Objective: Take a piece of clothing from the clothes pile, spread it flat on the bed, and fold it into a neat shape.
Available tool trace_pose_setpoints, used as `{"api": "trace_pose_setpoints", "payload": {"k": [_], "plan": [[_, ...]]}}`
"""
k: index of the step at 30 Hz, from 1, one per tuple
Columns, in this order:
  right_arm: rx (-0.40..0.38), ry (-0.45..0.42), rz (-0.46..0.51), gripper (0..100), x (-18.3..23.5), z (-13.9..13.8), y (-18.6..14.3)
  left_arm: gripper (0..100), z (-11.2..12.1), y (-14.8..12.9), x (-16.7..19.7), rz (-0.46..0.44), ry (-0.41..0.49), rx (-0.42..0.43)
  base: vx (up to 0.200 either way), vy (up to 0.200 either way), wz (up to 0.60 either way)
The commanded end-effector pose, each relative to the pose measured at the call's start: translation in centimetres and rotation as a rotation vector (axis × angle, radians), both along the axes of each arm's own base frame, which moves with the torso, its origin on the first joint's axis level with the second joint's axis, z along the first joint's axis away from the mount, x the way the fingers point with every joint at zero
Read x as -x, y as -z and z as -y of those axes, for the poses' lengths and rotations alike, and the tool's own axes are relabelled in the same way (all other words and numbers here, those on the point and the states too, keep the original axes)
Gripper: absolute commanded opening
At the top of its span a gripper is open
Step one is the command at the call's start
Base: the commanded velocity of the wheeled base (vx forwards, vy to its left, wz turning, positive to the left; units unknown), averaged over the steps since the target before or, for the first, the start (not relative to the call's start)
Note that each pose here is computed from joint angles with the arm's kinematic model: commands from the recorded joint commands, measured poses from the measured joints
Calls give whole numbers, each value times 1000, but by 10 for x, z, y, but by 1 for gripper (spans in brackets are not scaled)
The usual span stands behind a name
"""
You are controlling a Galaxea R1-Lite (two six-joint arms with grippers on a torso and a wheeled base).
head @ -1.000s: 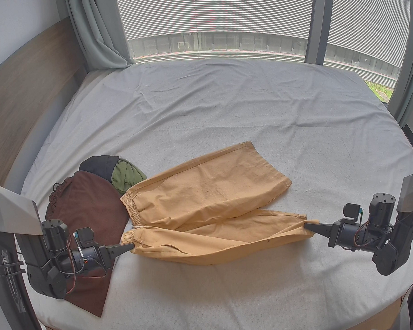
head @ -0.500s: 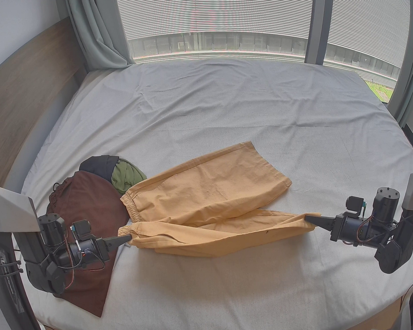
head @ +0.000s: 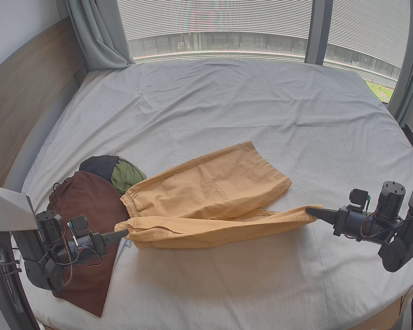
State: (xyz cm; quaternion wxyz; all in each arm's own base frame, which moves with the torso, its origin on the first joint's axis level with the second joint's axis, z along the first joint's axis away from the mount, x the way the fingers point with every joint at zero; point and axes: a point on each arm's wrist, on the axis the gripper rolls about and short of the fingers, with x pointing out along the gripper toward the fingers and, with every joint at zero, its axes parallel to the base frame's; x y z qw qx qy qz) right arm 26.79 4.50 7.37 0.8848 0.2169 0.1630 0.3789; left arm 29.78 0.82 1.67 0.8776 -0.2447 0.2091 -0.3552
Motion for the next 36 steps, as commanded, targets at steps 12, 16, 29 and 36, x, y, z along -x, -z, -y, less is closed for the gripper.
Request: {"api": "trace_pose_setpoints", "payload": {"k": [12,16,29,36], "plan": [[-42,44,98,0,-9,-3,-28,0,-4,-4,-3,7,-18,12,0,0,0],[-90,71,133,0,-23,-4,-41,0,-4,-6,-4,8,-22,20,0,0,0],[-131,74,145,0,-59,-8,-51,0,0,-13,-8,-8,-72,47,0,0,0],[-164,75,131,0,-95,-11,-62,0,4,-16,-17,-23,-155,74,0,0,0]]}}
